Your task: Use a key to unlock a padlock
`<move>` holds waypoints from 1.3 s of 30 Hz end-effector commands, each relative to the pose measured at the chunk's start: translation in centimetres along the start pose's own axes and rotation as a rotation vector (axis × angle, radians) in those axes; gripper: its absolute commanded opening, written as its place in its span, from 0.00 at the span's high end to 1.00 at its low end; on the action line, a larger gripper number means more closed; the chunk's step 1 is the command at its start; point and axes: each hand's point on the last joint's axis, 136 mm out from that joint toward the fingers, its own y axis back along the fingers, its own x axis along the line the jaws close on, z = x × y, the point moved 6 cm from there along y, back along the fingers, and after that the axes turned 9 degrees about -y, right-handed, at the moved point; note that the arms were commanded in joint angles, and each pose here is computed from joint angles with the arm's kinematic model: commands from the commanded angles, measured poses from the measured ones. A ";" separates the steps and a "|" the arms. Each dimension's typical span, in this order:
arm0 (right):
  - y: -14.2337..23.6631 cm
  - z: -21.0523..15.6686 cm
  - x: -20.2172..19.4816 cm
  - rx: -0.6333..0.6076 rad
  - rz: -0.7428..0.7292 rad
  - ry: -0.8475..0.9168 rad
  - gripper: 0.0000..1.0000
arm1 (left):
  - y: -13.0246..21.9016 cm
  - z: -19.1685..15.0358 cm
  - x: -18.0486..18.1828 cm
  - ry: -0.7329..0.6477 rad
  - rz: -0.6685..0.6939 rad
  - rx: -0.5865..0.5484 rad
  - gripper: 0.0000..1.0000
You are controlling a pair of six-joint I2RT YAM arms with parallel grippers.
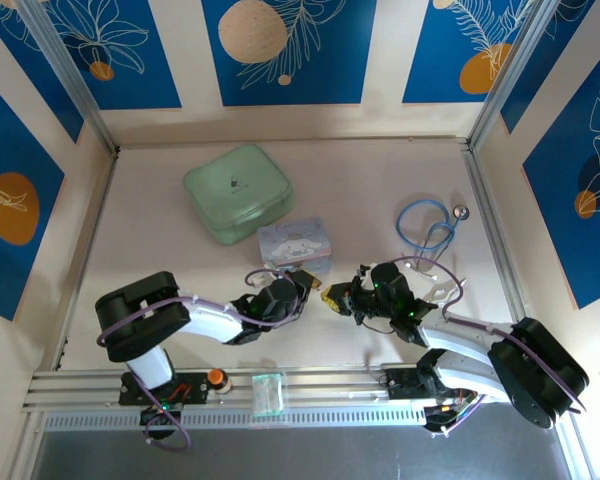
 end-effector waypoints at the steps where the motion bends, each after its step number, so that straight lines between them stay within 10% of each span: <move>1: 0.0 0.3 0.8 -0.006 0.024 0.013 1.00 | 0.2 -0.6 -2.9 0.035 -0.099 0.041 0.99; 39: 0.3 0.2 1.0 -0.018 0.032 0.035 1.00 | -0.5 -0.9 -2.4 0.002 -0.075 0.027 1.00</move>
